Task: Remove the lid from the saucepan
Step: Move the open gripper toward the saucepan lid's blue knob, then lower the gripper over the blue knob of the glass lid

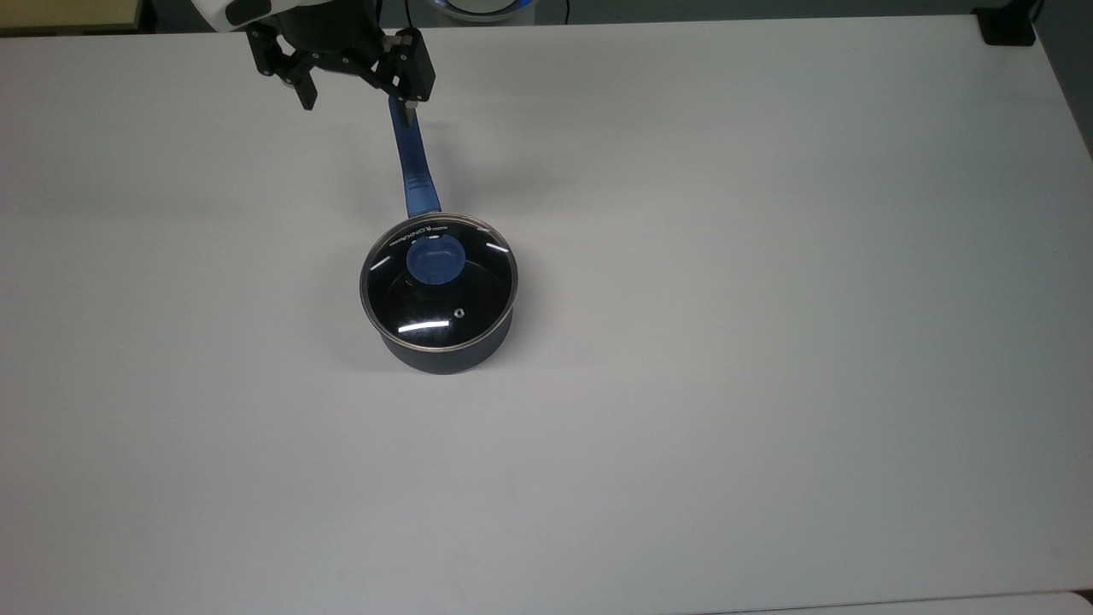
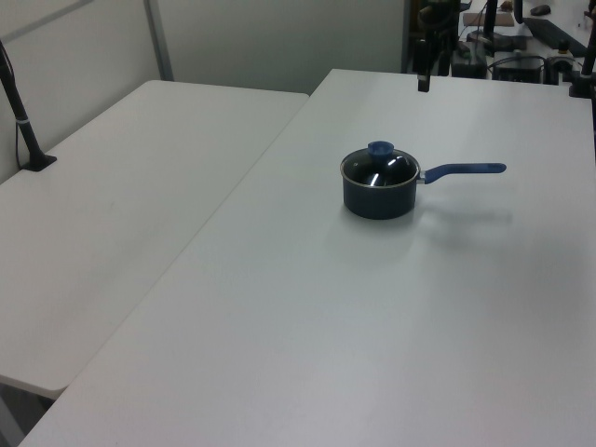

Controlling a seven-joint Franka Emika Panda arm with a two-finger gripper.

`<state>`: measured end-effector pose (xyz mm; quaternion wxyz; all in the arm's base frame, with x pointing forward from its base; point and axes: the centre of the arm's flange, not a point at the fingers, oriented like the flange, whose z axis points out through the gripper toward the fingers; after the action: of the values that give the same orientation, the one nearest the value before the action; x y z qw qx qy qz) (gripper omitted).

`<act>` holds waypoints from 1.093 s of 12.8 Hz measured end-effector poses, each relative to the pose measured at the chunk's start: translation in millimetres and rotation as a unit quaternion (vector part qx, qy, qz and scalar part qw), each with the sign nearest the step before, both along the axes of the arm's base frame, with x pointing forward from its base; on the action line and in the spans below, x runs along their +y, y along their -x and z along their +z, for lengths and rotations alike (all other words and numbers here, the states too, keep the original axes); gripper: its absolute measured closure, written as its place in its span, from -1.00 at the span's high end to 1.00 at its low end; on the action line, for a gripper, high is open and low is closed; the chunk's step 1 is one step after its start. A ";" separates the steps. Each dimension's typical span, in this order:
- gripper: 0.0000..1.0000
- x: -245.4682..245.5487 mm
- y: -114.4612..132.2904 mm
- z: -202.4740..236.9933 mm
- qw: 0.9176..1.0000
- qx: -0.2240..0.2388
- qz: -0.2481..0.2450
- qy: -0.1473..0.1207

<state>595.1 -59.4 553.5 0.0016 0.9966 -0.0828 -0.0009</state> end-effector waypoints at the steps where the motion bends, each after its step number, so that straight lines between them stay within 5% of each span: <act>1: 1.00 -1.4 -1.7 -0.1 1.000 0.000 0.007 0.001; 7: 1.00 -23.7 -7.3 -3.8 1.000 0.000 0.001 0.003; 14: 1.00 32.0 -57.9 -72.7 0.999 -0.010 0.048 0.011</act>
<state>653.0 -27.4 480.7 0.0122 0.9993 -0.0354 0.0097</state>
